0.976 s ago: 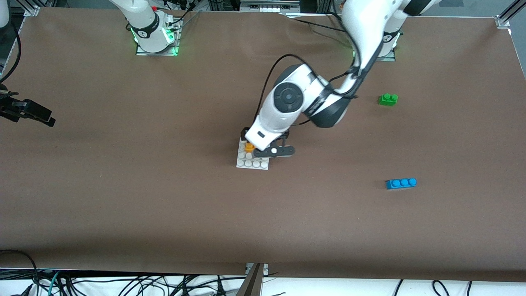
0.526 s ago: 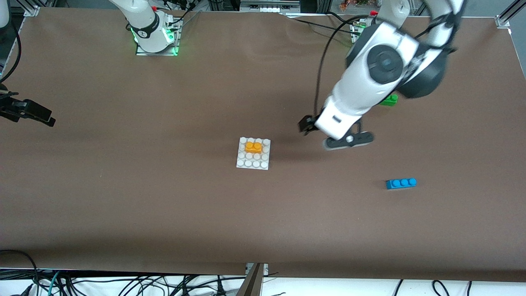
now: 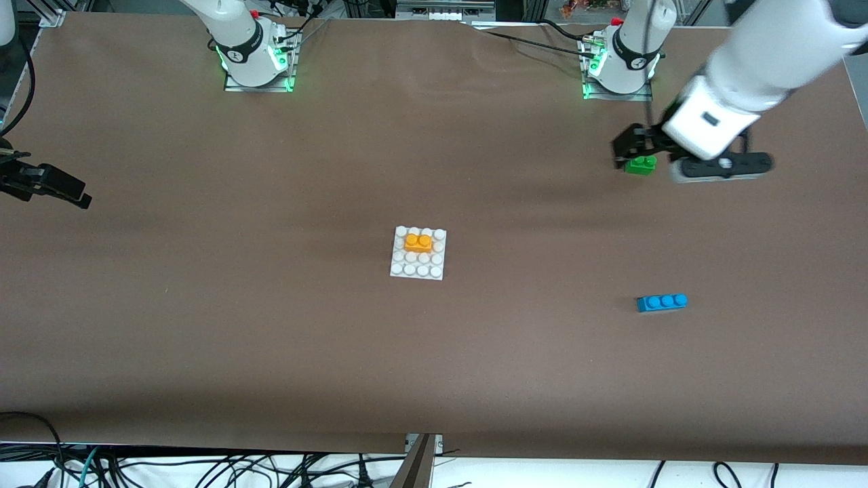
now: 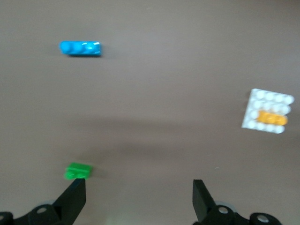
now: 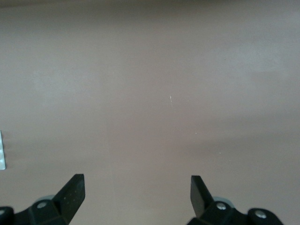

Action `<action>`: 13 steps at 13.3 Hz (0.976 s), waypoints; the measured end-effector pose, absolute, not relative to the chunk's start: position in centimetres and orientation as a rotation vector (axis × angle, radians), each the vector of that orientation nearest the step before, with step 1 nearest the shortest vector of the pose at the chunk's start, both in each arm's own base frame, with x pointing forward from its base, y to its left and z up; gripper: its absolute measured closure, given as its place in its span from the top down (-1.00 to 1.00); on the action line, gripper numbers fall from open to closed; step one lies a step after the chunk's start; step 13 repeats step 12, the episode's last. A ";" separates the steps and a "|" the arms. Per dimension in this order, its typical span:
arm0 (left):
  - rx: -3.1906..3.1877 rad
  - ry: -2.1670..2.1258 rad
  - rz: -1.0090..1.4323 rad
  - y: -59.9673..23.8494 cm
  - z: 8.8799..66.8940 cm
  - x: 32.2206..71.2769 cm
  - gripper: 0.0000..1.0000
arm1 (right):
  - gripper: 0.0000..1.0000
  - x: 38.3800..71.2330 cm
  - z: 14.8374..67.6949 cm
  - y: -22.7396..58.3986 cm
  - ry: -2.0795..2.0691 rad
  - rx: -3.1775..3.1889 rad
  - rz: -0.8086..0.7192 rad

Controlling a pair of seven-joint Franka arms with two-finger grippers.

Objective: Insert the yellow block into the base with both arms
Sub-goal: 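Open the left gripper and withdraw it from the base plate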

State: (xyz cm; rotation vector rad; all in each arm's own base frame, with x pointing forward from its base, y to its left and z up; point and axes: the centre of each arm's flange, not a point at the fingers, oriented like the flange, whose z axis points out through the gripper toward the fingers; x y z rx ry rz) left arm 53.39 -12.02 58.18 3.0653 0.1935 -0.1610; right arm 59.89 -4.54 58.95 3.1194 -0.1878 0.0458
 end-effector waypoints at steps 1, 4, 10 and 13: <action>3.061 0.209 -0.177 -9.4 58.4 53.4 1.00 | 1.00 59.9 58.9 -4.5 -0.188 3.119 0.046; 3.090 0.224 -0.183 -6.6 59.4 52.7 1.00 | 1.00 59.9 58.9 -4.5 -0.188 3.119 0.046; 3.100 0.196 -0.172 -7.4 59.8 52.4 1.00 | 1.00 59.9 58.9 -4.5 -0.188 3.119 0.046; 3.100 0.196 -0.170 -7.4 59.9 52.4 1.00 | 1.00 59.9 58.9 -4.5 -0.188 3.119 0.046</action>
